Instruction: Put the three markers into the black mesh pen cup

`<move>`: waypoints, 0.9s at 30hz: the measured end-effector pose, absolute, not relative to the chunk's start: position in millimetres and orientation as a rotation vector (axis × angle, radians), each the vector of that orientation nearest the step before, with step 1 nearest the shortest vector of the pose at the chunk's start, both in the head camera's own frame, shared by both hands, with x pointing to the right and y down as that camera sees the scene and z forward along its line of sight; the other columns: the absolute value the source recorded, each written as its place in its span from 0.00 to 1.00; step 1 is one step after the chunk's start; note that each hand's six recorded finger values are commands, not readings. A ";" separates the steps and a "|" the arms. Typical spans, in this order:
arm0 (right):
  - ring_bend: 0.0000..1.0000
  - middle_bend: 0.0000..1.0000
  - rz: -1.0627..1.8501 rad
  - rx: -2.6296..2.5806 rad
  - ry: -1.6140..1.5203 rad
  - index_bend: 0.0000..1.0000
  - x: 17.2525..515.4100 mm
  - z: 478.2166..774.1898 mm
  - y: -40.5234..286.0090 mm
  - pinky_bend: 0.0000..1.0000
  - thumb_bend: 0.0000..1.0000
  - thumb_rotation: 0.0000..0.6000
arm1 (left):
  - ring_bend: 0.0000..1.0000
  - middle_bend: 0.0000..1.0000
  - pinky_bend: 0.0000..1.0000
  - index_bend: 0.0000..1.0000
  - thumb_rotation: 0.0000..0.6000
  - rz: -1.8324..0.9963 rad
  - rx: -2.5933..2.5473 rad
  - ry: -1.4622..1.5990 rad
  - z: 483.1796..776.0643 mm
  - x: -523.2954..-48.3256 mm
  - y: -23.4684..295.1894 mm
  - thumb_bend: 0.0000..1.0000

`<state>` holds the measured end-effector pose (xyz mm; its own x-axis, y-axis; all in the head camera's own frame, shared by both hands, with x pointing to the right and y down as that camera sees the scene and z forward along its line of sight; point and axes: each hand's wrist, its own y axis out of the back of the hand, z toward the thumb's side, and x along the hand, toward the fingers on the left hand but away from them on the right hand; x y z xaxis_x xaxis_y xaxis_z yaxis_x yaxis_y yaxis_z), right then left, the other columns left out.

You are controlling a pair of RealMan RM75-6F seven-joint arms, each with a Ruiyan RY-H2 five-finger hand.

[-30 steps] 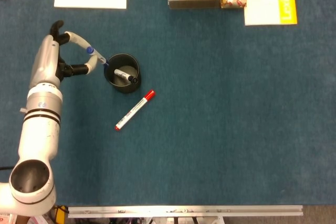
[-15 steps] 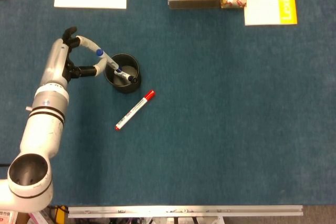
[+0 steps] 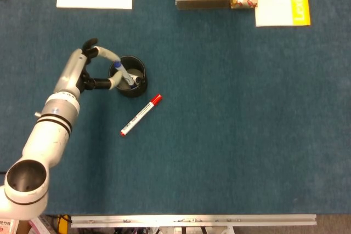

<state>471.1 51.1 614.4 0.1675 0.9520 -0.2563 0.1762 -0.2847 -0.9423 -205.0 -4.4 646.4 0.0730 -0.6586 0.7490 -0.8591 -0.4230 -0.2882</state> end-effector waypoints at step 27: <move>0.11 0.19 1.205 -1.625 -1.092 0.10 470.9 615.0 52.0 0.39 0.00 1.00 | 0.00 0.00 0.07 0.33 1.00 2.050 2.329 -1.764 602.6 -255.5 14.2 0.18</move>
